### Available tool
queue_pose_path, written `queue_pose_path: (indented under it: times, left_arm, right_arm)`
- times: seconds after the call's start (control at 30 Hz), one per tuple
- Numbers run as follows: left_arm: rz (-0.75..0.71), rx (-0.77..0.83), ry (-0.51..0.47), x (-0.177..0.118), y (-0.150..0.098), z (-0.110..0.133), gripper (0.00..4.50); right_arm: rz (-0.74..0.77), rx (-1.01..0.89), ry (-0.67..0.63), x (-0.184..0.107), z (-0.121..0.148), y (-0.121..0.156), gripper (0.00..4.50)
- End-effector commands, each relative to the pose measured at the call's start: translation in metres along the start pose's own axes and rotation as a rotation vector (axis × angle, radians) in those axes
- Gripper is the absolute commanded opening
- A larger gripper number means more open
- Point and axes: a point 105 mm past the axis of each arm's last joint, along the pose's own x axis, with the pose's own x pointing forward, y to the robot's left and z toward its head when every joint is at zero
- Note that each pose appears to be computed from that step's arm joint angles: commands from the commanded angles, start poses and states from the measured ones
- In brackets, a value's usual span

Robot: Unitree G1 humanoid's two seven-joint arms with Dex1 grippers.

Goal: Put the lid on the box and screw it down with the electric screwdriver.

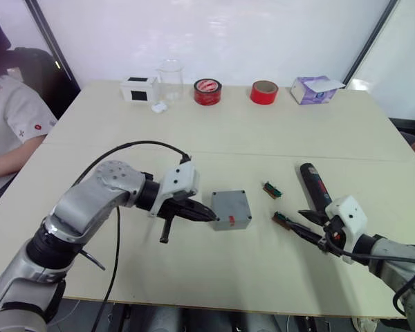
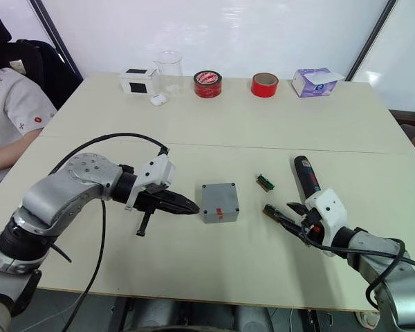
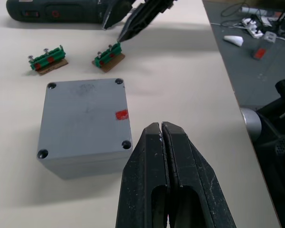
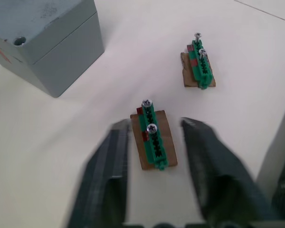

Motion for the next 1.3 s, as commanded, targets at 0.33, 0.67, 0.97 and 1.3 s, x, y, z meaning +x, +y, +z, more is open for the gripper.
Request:
queue_pose_path:
  times: [0.33, 0.67, 0.97, 1.3]
  left_arm:
    - [0.024, 0.024, 0.002, -0.001, -0.002, 0.003, 0.0]
    - [0.033, 0.023, 0.006, -0.002, 0.0, 0.002, 0.0]
    - [0.041, 0.026, 0.004, 0.0, 0.001, 0.003, 0.0]
    - [0.077, -0.02, -0.019, -0.007, 0.008, -0.002, 0.0]
  right_arm:
    - [0.02, -0.054, 0.004, 0.006, 0.007, -0.001, 1.24]
    - [0.02, -0.052, 0.016, 0.007, 0.002, 0.001, 1.24]
    - [0.009, -0.058, 0.017, 0.007, -0.002, -0.002, 0.07]
    - [-0.018, -0.016, -0.052, 0.002, 0.015, -0.004, 0.07]
